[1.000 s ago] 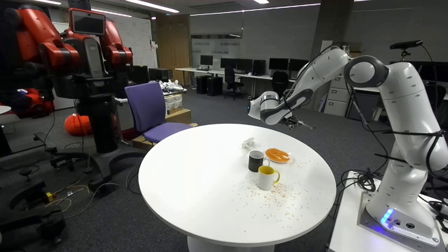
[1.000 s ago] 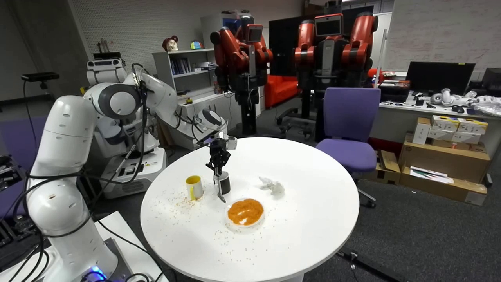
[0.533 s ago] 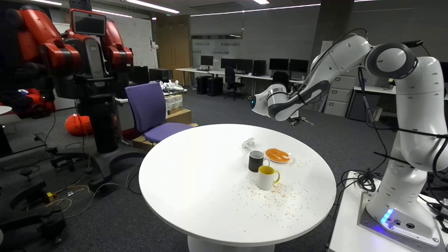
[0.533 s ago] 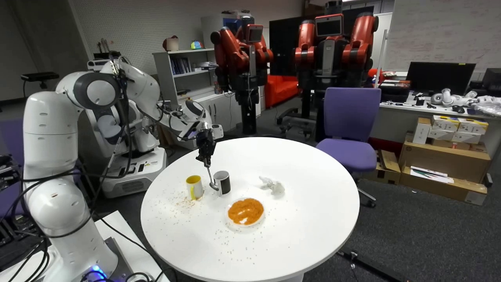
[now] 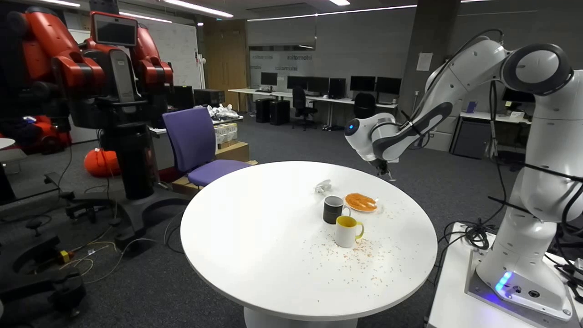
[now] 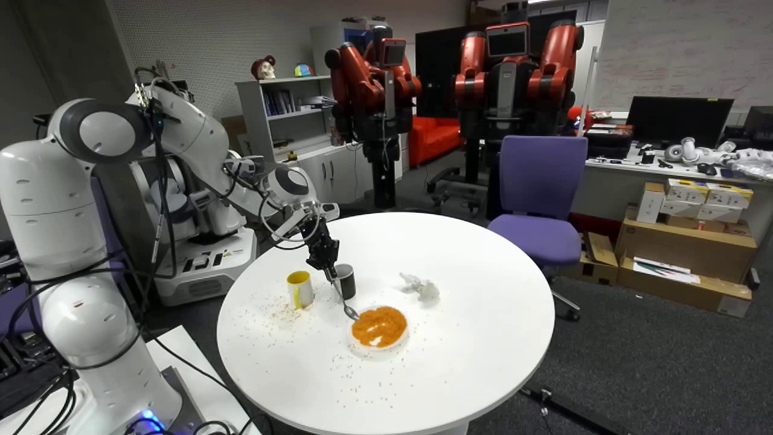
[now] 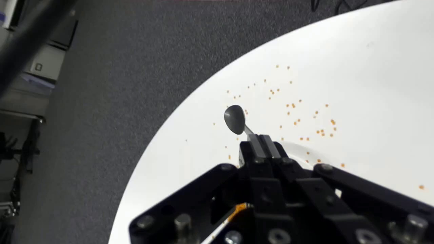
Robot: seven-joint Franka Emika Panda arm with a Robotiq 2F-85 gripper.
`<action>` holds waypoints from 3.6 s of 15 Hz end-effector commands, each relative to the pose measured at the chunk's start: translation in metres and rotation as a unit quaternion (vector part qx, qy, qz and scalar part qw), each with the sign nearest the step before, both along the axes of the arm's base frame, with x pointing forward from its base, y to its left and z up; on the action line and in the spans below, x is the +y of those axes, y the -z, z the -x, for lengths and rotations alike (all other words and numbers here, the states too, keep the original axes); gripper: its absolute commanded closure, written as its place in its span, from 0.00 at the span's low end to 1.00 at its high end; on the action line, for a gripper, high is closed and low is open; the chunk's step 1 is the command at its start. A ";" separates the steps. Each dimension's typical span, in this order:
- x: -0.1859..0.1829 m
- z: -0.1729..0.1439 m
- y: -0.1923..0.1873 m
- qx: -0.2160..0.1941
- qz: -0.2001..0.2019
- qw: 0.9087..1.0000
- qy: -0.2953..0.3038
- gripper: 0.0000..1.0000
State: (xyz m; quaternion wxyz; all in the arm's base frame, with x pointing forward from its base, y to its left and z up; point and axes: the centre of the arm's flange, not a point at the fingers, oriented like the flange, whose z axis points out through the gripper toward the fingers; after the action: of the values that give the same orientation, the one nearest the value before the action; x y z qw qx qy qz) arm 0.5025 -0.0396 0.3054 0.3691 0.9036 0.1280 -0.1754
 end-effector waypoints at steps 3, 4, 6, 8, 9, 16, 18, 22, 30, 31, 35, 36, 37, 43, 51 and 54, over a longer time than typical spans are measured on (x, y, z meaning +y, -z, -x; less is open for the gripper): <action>-0.017 0.015 0.014 -0.030 -0.062 0.995 -0.067 1.00; -0.014 0.006 0.025 -0.022 -0.053 0.998 -0.040 0.98; -0.014 0.005 0.025 -0.023 -0.058 0.997 -0.047 0.98; -0.012 0.004 0.025 -0.023 -0.059 0.997 -0.048 0.98; -0.009 0.000 0.028 -0.023 -0.060 0.997 -0.050 1.00; 0.016 -0.038 0.062 0.010 -0.077 0.996 -0.048 1.00; 0.023 -0.048 0.073 0.019 -0.087 0.995 -0.041 1.00; 0.034 -0.065 0.087 0.034 -0.104 0.993 -0.036 1.00; 0.034 -0.089 0.099 0.054 -0.119 0.991 -0.037 1.00; 0.034 -0.091 0.100 0.058 -0.121 0.990 -0.037 1.00; 0.033 -0.099 0.102 0.071 -0.124 0.989 -0.029 1.00; 0.033 -0.101 0.103 0.071 -0.123 0.989 -0.025 1.00; 0.033 -0.103 0.105 0.071 -0.122 0.990 -0.022 1.00; 0.029 -0.113 0.110 0.061 -0.110 0.992 -0.002 1.00; 0.030 -0.124 0.115 0.024 -0.102 0.994 0.026 1.00; 0.033 -0.126 0.113 0.015 -0.091 0.995 0.032 1.00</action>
State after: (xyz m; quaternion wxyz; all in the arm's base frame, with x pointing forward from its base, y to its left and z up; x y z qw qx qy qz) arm 0.6191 -0.0103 0.1921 0.2690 0.9347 0.1398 -0.1853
